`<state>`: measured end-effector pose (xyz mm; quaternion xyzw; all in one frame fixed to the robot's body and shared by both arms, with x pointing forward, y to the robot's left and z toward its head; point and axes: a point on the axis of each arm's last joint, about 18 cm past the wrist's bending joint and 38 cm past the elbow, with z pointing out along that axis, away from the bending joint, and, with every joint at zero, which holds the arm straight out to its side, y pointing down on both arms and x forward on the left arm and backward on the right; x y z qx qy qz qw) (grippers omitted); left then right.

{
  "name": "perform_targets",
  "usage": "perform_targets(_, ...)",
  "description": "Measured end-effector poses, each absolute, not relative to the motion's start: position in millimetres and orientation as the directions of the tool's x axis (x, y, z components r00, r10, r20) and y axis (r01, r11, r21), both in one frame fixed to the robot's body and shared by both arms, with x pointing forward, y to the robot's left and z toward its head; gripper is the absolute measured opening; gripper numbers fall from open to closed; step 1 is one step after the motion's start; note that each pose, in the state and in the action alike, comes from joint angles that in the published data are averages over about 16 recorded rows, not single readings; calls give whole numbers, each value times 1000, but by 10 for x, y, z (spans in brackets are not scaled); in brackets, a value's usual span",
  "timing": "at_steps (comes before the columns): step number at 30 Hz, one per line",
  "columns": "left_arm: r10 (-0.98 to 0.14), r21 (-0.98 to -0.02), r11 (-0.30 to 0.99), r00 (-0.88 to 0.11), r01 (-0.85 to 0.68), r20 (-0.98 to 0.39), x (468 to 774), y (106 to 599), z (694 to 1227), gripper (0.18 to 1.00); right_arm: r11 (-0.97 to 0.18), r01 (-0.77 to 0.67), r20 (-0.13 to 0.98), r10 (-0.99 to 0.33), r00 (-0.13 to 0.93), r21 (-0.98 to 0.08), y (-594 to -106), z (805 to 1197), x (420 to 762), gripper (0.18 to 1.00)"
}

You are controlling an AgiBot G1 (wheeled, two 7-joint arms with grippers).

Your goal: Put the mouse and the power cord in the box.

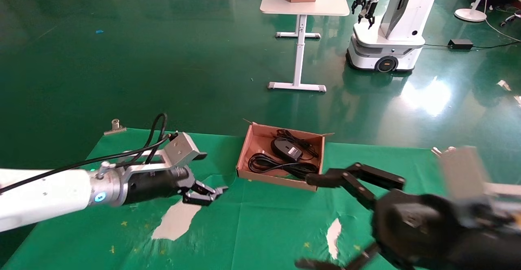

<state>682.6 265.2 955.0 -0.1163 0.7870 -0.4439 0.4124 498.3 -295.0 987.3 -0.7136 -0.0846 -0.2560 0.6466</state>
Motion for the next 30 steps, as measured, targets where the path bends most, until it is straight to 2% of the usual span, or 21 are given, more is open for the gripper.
perform_targets(7, -514, -862, 459, -726, 215, -456, 6457, 2679, 9553, 1001, -116, 463, 477, -181, 860, -879, -3014, 9916, 4777, 1001)
perform_targets(15, -433, -903, 330, -806, 275, -404, 5969, 2748, 9642, 1001, -112, 464, 478, -177, 860, -878, -3021, 9921, 4754, 1001)
perform_targets(30, -221, -891, 139, -863, 432, -453, 4950, 2957, 9884, 1001, -111, 465, 478, -177, 861, -878, -3022, 9922, 4751, 1001)
